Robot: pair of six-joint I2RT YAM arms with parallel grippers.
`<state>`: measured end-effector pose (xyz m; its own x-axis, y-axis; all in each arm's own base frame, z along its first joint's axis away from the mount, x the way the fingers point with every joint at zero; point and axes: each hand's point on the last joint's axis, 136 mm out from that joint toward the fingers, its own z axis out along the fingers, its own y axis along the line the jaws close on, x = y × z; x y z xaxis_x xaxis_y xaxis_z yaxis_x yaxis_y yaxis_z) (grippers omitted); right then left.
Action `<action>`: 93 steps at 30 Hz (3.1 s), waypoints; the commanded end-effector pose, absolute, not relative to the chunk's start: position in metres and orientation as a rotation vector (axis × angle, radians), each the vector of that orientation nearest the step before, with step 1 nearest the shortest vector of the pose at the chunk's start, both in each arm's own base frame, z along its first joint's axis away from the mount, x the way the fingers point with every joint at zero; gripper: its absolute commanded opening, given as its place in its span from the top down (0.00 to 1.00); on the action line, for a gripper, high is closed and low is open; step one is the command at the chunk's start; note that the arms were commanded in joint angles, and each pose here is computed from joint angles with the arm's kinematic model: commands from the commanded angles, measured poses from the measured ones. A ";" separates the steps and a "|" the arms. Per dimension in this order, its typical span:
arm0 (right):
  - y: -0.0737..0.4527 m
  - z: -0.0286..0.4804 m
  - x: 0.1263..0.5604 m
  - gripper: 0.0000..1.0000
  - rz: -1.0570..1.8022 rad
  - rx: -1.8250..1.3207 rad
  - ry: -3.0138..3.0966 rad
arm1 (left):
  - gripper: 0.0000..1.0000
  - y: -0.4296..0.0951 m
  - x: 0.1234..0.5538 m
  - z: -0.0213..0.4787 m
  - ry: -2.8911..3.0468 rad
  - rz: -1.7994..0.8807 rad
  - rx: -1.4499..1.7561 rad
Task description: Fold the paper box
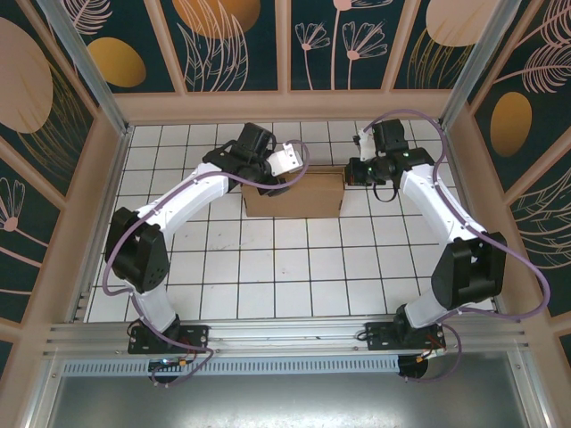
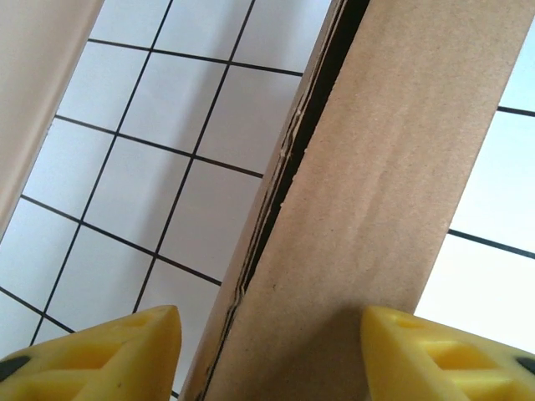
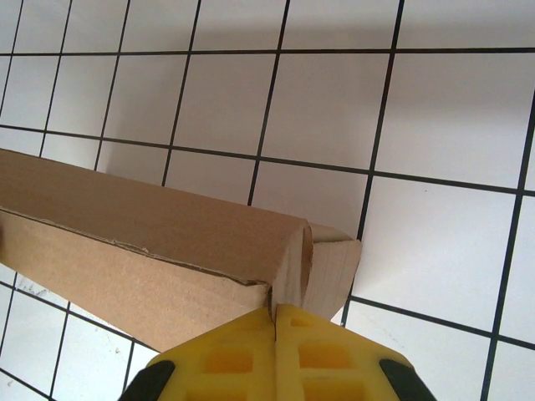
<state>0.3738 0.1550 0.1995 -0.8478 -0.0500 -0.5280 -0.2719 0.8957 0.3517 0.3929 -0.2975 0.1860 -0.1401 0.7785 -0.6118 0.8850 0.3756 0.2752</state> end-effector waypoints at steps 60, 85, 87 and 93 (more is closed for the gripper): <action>0.145 0.191 0.416 1.00 0.572 0.072 2.654 | 0.15 -0.282 0.389 0.116 2.099 -0.121 1.553; 0.147 0.186 0.414 1.00 0.571 0.057 2.656 | 0.01 -0.277 0.396 0.249 1.963 -0.277 0.899; 0.148 0.186 0.414 1.00 0.572 0.049 2.657 | 0.01 -0.271 0.393 0.244 1.994 -0.259 0.885; 0.149 0.185 0.412 1.00 0.573 0.038 2.657 | 0.05 -0.234 0.395 0.231 2.114 -0.153 0.773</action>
<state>0.4268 0.1524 0.2003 -0.8878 0.1416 -0.4379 -0.0723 0.8968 0.4365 0.3928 -0.2604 0.2396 -0.3501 0.5043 -0.7894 0.6598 0.7309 0.1744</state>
